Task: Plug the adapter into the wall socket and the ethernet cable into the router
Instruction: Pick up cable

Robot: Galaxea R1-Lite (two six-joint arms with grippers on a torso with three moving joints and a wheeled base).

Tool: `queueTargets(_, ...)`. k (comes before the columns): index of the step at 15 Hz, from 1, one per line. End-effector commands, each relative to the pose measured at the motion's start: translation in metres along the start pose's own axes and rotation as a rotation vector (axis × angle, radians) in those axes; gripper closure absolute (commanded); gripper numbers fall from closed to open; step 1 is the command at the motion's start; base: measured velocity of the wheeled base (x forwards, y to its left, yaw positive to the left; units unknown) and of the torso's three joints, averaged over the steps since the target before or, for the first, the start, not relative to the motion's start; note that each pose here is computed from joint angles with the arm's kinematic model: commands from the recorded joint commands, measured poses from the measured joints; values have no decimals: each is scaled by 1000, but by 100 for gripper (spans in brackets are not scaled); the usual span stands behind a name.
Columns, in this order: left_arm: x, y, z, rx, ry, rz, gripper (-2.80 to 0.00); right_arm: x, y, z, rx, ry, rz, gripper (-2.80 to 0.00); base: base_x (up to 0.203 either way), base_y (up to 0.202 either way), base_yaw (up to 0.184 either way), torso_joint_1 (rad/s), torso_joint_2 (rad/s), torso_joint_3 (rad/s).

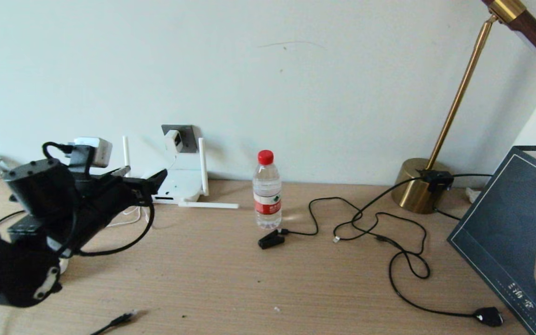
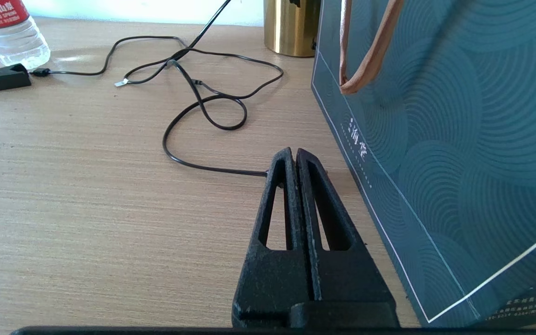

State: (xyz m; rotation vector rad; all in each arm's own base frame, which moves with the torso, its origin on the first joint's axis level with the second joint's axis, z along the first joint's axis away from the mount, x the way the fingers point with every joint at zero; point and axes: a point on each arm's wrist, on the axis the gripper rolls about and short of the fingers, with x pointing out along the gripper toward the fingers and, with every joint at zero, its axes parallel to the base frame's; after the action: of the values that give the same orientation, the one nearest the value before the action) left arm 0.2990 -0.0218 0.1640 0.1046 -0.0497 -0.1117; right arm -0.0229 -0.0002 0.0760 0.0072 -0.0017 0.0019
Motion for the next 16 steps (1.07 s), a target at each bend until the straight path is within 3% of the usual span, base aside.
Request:
queueTargets(1, -55, 0, 33, 4, -96, 5, 0, 0, 0, 0, 0, 1, 1, 0, 0, 0, 0, 0, 0, 0)
queueTargets(4, -102, -3, 34, -39, -66, 7, 0, 0, 0, 0, 0, 0, 1, 0, 0, 0, 0, 0, 0, 0)
queueTargets(7, -130, -7, 14, -264, 103, 72, 0, 0, 0, 0, 0, 1, 1, 0, 0, 0, 0, 0, 0, 0)
queueTargets(9, -133, -8, 2, -267, 194, 179, 0, 0, 0, 0, 0, 2, 1, 0, 0, 0, 0, 0, 0, 0)
queueTargets(12, -134, -28, 1, -322, 225, 179, 0, 0, 0, 0, 0, 2, 1, 0, 0, 0, 0, 0, 0, 0)
queueTargets(13, -137, -31, 6, -299, 211, 172, 0, 0, 0, 0, 0, 3, 1, 0, 0, 0, 0, 0, 0, 0)
queueTargets(16, -155, -26, 20, 46, 284, 86, 0, 0, 0, 0, 0, 2, 0, 0, 0, 0, 0, 0, 0, 0)
